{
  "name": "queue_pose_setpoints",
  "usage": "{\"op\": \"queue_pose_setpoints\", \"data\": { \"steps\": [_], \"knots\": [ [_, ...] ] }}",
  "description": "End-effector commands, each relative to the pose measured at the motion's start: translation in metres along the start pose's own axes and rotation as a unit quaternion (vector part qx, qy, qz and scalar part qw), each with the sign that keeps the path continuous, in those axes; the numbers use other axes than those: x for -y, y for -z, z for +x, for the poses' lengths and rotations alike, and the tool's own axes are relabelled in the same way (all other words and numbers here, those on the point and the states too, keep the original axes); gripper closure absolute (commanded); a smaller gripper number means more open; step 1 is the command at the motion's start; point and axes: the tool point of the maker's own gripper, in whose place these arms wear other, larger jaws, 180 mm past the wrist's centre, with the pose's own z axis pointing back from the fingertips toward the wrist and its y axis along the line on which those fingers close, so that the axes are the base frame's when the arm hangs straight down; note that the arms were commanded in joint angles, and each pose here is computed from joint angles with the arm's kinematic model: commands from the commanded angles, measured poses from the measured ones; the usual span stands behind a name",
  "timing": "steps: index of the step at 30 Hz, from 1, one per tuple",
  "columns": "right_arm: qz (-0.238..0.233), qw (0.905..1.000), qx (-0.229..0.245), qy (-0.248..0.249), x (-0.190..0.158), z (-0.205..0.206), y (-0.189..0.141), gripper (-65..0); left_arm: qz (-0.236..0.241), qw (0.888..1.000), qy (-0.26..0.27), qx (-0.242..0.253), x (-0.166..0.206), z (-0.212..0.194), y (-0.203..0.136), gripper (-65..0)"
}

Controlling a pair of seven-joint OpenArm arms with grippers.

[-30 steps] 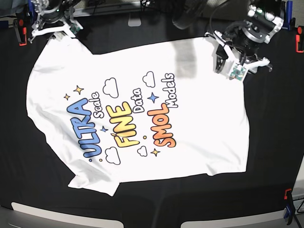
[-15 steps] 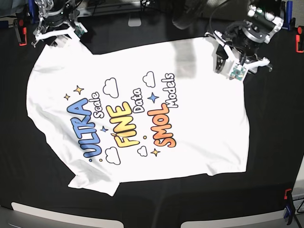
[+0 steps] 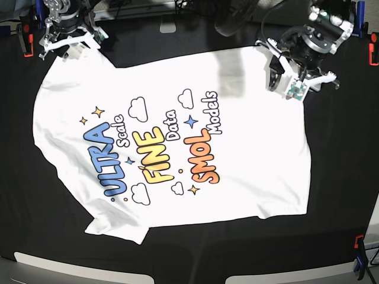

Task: Layout the t-shirt on the table in an organized manner, then fold the t-shirt properly
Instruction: 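Hold both shoulder corners and pull them apart to stretch the shirt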

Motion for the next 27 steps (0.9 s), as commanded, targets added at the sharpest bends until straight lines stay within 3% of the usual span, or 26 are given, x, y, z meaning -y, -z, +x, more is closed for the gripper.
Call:
{"op": "queue_pose_setpoints", "data": {
  "steps": [1, 13, 15, 22, 24, 27],
  "knots": [
    [-0.017, 0.9998, 0.001, -0.01, 0.011, -0.002, -0.001, -36.4, 0.005, 1.0, 0.001, 0.022, -0.003, 0.011, -0.003, -22.1],
    [-0.002, 0.999, 0.02, -0.039, -0.001, -0.008, 0.012, -36.3, 0.005, 1.0, 0.002, 0.022, -0.003, 0.011, -0.003, -22.1],
    [0.001, 0.999, 0.021, -0.04, -0.003, -0.007, 0.011, -32.2, 0.005, 1.0, 0.002, 0.022, -0.003, 0.011, -0.003, -22.1],
    [0.0, 0.9991, -0.012, -0.04, -0.003, -0.019, 0.011, -0.8, 0.005, 1.0, 0.002, 0.012, -0.003, 0.008, -0.003, -22.1],
    [-0.001, 0.9989, -0.025, -0.04, -0.003, -0.024, 0.011, 0.0, 0.009, 1.0, 0.009, -0.007, -0.004, 0.003, -0.005, -22.1],
    [0.01, 0.9991, -0.028, -0.03, -0.006, -0.025, 0.011, 0.0, 0.019, 0.997, 0.072, -0.033, -0.008, 0.002, -0.013, -22.1]
  ]
}}
